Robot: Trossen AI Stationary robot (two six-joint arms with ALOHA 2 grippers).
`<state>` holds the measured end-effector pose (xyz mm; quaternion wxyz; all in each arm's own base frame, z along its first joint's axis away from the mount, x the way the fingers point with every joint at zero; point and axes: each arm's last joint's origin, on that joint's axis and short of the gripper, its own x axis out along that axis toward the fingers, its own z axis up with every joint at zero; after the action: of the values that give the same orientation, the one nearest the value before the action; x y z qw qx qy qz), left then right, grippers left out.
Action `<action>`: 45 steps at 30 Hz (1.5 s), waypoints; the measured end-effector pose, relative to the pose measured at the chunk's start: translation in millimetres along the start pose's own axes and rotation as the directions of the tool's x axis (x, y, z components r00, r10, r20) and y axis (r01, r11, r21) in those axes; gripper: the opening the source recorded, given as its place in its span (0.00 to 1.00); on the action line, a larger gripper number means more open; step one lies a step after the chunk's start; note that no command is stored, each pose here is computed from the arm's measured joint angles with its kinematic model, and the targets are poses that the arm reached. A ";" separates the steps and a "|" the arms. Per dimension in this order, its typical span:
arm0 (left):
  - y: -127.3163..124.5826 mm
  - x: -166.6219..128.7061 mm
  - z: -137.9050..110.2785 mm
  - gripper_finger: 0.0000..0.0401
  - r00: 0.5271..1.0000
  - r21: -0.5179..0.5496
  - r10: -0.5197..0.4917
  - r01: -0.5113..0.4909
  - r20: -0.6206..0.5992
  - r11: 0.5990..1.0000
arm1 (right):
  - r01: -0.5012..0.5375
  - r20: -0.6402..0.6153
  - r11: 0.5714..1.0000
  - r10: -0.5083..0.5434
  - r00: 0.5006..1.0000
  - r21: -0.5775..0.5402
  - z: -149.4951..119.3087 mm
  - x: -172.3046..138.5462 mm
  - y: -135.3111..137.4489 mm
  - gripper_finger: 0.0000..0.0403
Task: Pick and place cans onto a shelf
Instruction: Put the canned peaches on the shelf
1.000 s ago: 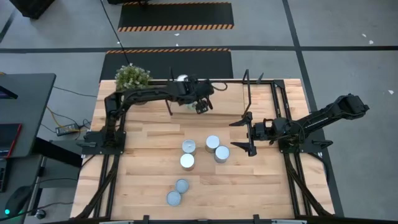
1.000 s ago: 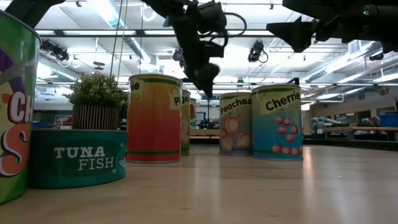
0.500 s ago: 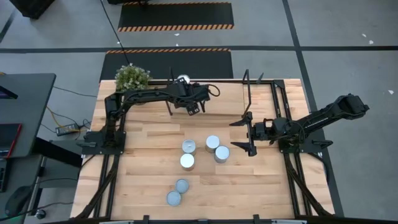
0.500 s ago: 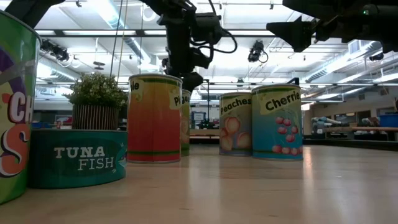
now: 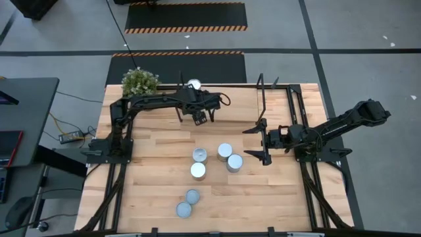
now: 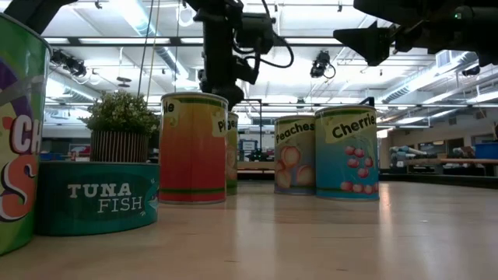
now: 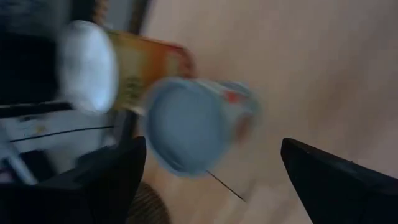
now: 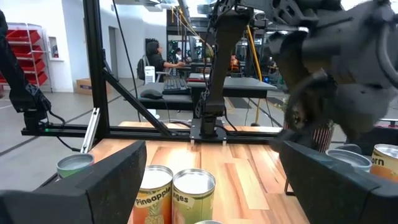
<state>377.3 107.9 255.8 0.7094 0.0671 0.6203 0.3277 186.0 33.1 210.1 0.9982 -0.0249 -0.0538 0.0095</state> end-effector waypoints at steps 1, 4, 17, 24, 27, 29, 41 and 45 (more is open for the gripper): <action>-2.2 -4.9 -0.4 0.94 0.999 0.006 -0.046 0.046 0.005 0.999 | 0.000 -0.001 1.000 0.000 1.000 0.000 0.0 0.0 0.0 0.93; -12.8 -22.9 -2.6 0.94 0.984 0.023 -0.171 0.170 0.045 0.985 | -0.024 -0.041 1.000 0.024 0.999 0.007 -4.2 0.1 1.7 0.93; -85.4 -82.2 -39.4 0.94 0.978 0.125 -0.199 0.190 0.059 0.974 | -0.046 -0.143 0.999 0.045 0.989 -0.006 -9.2 25.2 18.5 0.93; -115.4 -107.5 -74.1 0.94 0.980 0.205 -0.152 0.123 0.131 0.971 | -0.001 -0.216 0.999 -0.008 0.976 -0.038 -13.5 48.3 30.3 0.93; -120.1 -121.1 -90.3 0.94 0.975 0.196 -0.134 0.099 0.176 0.976 | -0.009 -0.229 0.999 0.002 0.973 -0.032 -14.1 58.8 36.7 0.93; -118.6 -132.0 -103.2 0.94 0.969 0.188 -0.137 0.098 0.205 0.977 | -0.017 -0.243 0.999 0.008 0.970 -0.035 -15.5 65.9 40.9 0.93; -123.2 -133.1 -159.9 0.94 0.873 0.120 -0.272 0.244 0.405 0.962 | -0.031 -0.414 0.995 -0.013 0.910 -0.099 -3.9 128.0 57.3 0.93; -123.6 -126.6 -174.6 0.94 0.842 0.150 -0.295 0.255 0.452 0.955 | -0.052 -0.476 0.989 -0.019 0.879 -0.136 1.9 141.2 54.4 0.93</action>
<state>261.2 -111.8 260.9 0.8745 0.0844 0.4463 0.1702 325.3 90.6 224.3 0.9763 -0.0991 0.1924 0.0079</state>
